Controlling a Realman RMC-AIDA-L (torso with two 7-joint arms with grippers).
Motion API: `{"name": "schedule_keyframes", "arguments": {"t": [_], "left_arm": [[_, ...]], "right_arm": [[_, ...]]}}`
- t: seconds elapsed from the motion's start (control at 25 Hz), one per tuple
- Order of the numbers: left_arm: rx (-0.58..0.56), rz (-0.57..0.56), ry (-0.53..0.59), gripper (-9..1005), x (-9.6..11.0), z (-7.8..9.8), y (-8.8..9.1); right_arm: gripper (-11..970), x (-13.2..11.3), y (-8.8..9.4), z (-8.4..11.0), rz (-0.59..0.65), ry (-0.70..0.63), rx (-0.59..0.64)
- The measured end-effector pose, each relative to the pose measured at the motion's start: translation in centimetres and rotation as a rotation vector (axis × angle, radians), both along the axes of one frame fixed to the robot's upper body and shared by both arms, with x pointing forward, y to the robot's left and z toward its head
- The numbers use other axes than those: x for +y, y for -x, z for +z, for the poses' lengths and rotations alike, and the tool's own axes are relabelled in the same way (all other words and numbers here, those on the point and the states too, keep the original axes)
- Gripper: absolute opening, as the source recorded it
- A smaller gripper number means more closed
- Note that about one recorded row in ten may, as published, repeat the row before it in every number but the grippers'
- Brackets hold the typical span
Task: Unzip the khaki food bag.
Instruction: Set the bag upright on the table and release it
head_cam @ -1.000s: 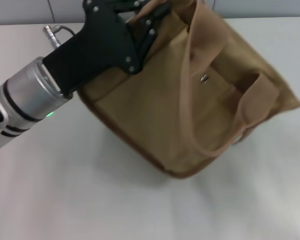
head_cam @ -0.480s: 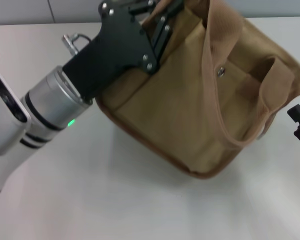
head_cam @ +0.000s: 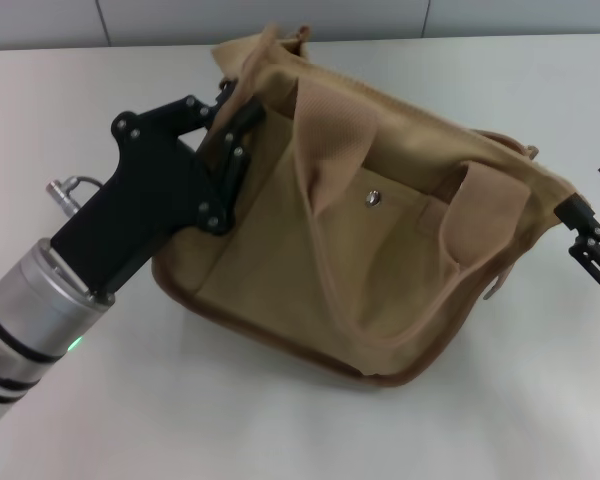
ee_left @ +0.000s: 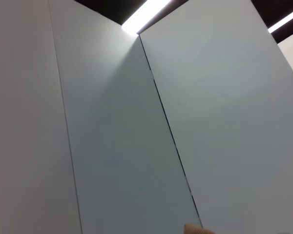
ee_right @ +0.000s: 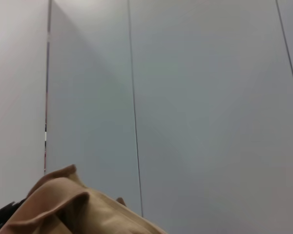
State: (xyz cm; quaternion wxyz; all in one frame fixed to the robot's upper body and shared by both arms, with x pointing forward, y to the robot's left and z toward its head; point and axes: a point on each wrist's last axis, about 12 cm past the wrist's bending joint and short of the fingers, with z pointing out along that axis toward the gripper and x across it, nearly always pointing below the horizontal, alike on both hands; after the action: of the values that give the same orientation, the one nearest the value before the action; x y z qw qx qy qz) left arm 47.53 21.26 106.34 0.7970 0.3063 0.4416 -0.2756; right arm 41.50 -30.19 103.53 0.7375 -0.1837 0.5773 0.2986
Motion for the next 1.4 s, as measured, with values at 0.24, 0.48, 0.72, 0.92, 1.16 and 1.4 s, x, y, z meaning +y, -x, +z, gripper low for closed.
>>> {"name": "schedule_keyframes", "arguments": {"t": [0.24,0.48,0.72,0.92,1.16,1.4], "left_arm": [[-0.002,-0.009,-0.006,84,0.1,-0.1,0.2],[-0.010,-0.010,-0.010,84,0.2,0.0,0.2],[0.012,-0.003,-0.027,84,0.6,-0.6,0.7],[0.045,-0.030,-0.047,85,0.9,-0.9,0.9],[0.100,-0.077,-0.067,84,1.3,-1.5,1.5],[0.151,-0.059,-0.045,95,3.0,-2.2,3.3]], "right_arm": [[534,0.9,-0.5,-0.1,0.118,0.006,0.059],[495,1.7,-1.0,-0.6,0.171,0.053,0.087],[246,0.1,-1.5,-0.3,0.028,0.032,0.065],[90,-0.7,-2.4,0.4,-0.019,0.037,0.027],[32,-0.7,-3.7,1.3,-0.001,0.050,-0.005],[-1,-1.4,-4.1,1.9,0.036,-0.008,0.044]]}}
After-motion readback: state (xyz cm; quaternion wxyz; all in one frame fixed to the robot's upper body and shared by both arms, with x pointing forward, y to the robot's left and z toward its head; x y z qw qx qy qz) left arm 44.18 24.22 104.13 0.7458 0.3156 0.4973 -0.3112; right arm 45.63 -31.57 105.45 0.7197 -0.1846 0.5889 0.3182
